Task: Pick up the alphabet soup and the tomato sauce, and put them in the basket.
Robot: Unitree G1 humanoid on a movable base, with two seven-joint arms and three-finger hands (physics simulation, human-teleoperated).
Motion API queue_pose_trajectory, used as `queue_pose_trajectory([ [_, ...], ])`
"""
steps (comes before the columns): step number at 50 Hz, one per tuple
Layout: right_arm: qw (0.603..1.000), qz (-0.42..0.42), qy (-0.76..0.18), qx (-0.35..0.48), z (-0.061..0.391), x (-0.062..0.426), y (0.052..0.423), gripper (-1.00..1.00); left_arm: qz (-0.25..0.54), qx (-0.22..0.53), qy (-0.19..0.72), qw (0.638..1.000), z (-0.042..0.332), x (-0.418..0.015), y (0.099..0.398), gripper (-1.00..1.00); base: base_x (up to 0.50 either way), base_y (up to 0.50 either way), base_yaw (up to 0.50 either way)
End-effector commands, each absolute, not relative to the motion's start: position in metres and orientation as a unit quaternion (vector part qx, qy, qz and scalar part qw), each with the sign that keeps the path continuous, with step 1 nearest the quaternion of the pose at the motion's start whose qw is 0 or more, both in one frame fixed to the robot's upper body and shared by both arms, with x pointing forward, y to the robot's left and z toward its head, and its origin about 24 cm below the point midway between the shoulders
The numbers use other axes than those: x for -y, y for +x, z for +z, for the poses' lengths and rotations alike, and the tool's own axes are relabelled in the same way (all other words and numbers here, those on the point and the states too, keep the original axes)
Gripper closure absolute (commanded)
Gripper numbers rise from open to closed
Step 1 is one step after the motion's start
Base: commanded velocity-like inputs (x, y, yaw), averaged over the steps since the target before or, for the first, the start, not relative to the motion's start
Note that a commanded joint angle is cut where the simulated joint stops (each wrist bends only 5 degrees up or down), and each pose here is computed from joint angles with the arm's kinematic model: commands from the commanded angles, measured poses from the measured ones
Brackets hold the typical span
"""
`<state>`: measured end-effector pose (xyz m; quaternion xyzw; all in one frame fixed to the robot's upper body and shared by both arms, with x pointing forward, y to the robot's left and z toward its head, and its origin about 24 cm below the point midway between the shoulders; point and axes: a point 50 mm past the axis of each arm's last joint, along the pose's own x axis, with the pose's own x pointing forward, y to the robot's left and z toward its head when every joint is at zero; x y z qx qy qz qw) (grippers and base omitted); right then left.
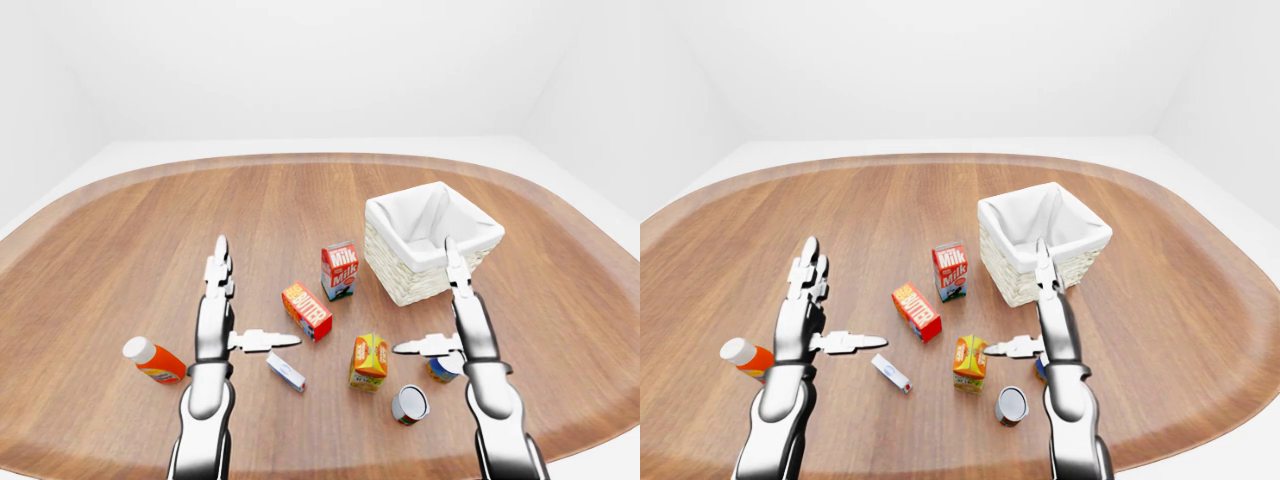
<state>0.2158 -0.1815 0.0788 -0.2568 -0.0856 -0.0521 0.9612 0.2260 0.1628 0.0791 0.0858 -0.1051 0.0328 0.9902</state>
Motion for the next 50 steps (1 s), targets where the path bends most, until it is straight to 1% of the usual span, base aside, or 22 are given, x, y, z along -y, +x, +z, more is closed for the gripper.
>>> queue_pose_trajectory([
  [1,0.946,-0.05,-0.311,0.077,0.08,0.184,0.21,-1.0,0.03,0.103,0.087,0.99,0.078,-0.162,0.225,-1.0,0.0,0.0,0.0],
  [12,0.933,-0.036,-0.351,0.074,0.085,0.183,0.202,-1.0,0.03,0.103,0.088,0.99,0.078,-0.162,0.225,-1.0,0.0,0.0,0.0],
  [17,0.916,-0.03,-0.395,0.068,0.087,0.184,0.199,-1.0,0.03,0.101,0.088,0.99,0.077,-0.162,0.225,-1.0,0.0,0.0,0.0],
  [26,0.901,-0.031,-0.429,0.051,0.086,0.19,0.196,-1.0,0.03,0.102,0.089,0.99,0.078,-0.162,0.225,-1.0,0.0,0.0,0.0],
  [34,0.876,-0.068,-0.474,0.052,0.088,0.198,0.201,-1.0,0.03,0.103,0.089,0.99,0.078,-0.162,0.225,-1.0,0.0,0.0,0.0],
  [35,0.868,-0.077,-0.487,0.052,0.088,0.2,0.203,-1.0,0.03,0.103,0.088,0.99,0.078,-0.162,0.225,-1.0,0.0,0.0,0.0],
  [38,0.866,-0.08,-0.491,0.037,0.077,0.203,0.204,-1.0,0.03,0.105,0.088,0.99,0.079,-0.162,0.225,-1.0,0.0,0.0,0.0],
  [43,0.859,-0.083,-0.504,0.036,0.077,0.204,0.204,-1.0,0.031,0.106,0.087,0.99,0.079,-0.162,0.226,-1.0,0.0,0.0,0.0],
  [46,0.841,-0.095,-0.531,0.038,0.076,0.205,0.205,-1.0,0.031,0.108,0.087,0.99,0.081,-0.162,0.226,-1.0,0.0,0.0,0.0],
  [50,0.83,-0.093,-0.549,0.034,0.071,0.205,0.207,-1.0,0.031,0.109,0.087,0.99,0.081,-0.162,0.226,-1.0,0.0,0.0,0.0],
])
